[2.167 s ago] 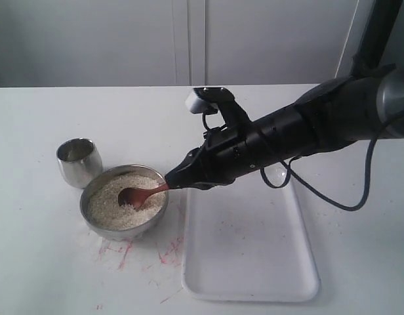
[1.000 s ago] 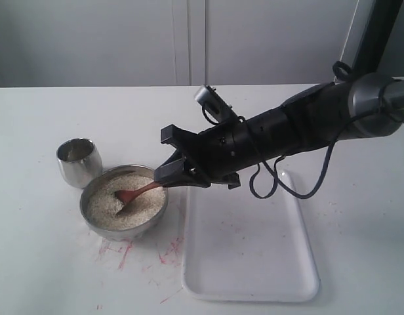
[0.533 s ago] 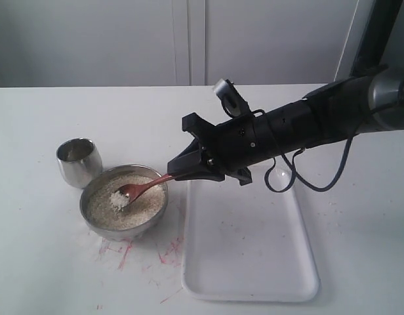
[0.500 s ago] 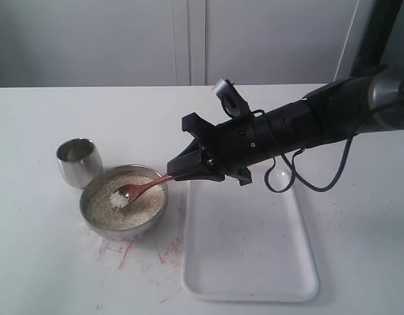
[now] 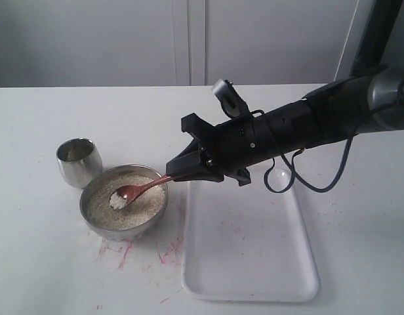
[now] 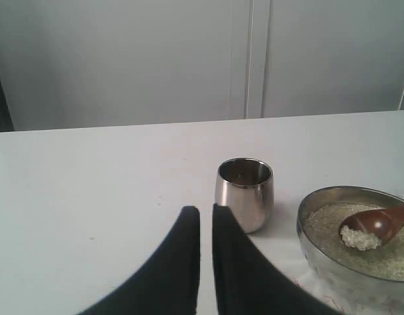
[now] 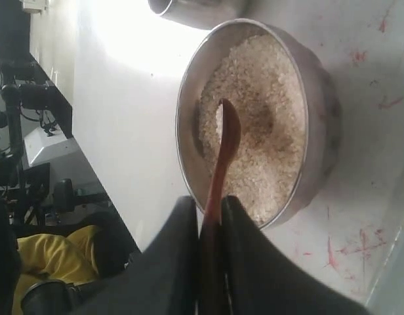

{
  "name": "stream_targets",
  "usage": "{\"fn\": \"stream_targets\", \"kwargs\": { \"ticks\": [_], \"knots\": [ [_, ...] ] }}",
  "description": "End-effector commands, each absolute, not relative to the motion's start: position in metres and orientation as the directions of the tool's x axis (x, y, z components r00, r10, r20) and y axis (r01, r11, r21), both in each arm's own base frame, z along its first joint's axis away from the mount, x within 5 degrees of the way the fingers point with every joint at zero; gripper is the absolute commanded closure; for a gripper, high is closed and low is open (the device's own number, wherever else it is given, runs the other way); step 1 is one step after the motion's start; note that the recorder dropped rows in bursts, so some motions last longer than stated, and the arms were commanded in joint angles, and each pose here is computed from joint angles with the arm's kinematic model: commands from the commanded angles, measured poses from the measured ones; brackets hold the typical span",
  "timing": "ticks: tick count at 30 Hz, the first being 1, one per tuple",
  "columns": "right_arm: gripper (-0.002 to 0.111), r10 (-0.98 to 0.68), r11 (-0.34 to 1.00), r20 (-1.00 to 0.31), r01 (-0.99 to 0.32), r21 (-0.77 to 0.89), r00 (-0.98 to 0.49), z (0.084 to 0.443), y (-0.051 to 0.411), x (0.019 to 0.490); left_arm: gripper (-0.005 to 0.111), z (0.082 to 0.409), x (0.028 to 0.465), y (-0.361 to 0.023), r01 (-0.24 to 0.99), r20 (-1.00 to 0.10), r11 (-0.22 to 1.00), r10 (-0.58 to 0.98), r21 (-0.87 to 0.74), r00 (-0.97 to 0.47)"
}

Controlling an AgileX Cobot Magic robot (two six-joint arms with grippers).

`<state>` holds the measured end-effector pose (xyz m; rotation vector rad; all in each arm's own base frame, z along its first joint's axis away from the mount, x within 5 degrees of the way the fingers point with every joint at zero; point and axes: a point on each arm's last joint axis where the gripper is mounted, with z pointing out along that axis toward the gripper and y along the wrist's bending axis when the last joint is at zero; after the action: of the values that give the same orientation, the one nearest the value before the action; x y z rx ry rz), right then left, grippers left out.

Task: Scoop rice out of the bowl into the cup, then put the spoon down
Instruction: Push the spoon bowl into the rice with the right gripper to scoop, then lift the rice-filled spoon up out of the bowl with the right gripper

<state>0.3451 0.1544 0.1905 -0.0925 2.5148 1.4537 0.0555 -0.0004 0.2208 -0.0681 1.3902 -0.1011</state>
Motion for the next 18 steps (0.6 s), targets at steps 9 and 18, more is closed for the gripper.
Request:
{"fn": "stream_targets", "kwargs": {
  "ticks": [9,18],
  "knots": [
    [0.108,0.108,0.385,-0.158,-0.106,0.917,-0.981,0.182,0.138,0.355,0.092,0.223,0.055,-0.001,0.038,-0.975,0.993,-0.118,-0.113,0.188],
    [0.108,0.104,0.293,-0.109,-0.074,0.953,-0.989,0.165,0.141,0.358,0.092,0.223,0.055,-0.001,0.038,-0.975,0.993,-0.118,-0.113,0.188]
  ]
}}
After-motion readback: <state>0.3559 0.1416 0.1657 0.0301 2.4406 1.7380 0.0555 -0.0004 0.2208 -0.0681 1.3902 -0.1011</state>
